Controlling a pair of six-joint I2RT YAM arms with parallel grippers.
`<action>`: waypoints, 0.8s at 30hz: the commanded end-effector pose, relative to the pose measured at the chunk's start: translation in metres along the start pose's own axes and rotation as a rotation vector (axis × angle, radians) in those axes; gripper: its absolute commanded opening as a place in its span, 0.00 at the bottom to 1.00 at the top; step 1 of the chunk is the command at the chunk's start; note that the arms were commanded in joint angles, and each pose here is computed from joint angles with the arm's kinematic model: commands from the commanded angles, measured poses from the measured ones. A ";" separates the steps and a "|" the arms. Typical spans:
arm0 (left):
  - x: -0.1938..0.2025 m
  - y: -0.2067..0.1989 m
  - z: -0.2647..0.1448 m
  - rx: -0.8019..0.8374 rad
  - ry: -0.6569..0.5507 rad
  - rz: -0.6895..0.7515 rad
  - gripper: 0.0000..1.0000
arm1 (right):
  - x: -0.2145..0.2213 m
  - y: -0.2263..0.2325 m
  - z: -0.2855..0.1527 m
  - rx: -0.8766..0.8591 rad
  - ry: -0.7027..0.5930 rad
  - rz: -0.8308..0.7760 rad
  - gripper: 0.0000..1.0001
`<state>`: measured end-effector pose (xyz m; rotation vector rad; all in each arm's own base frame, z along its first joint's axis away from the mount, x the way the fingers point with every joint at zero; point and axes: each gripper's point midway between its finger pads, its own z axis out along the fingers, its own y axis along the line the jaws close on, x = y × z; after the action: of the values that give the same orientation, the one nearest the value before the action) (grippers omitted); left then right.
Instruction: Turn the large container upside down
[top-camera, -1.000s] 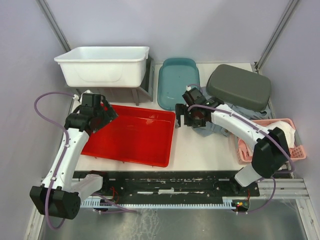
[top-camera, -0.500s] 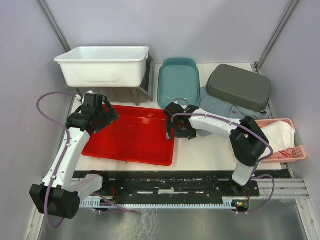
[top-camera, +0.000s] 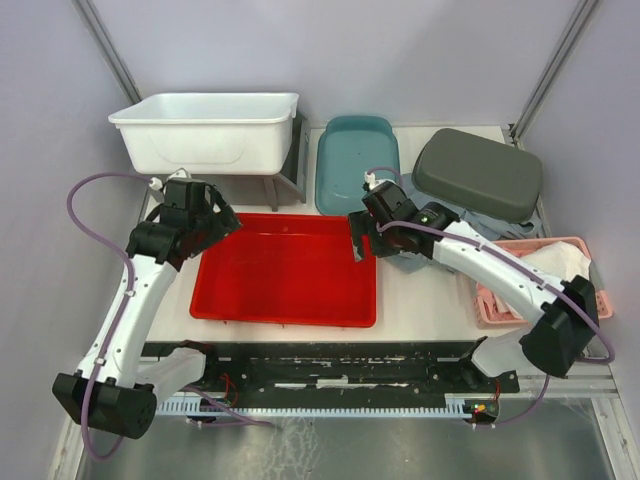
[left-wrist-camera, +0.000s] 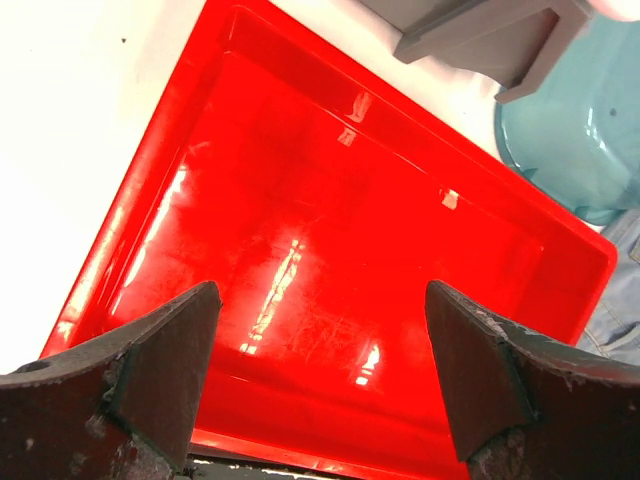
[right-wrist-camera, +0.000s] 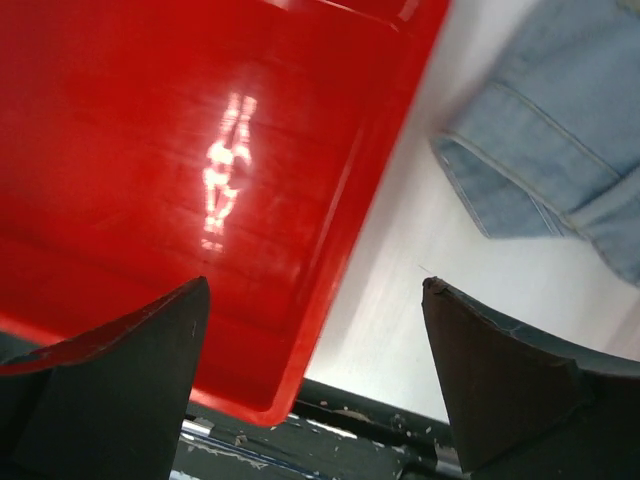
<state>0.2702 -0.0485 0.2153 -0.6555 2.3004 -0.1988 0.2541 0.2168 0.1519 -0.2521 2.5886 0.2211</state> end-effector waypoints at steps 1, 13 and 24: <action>-0.017 -0.012 -0.019 0.038 -0.068 -0.008 0.90 | -0.034 0.055 -0.031 -0.207 -0.174 -0.171 0.95; -0.024 0.005 -0.031 -0.045 -0.111 -0.008 0.93 | 0.036 0.157 -0.039 -0.416 -0.170 -0.664 0.99; -0.023 0.013 -0.036 -0.060 -0.143 -0.055 0.99 | 0.108 0.165 -0.016 -0.493 -0.054 -0.889 0.99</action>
<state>0.2511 -0.0269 0.2441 -0.6903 2.1986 -0.0848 0.1335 0.3470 0.1351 -1.3722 2.1641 0.4642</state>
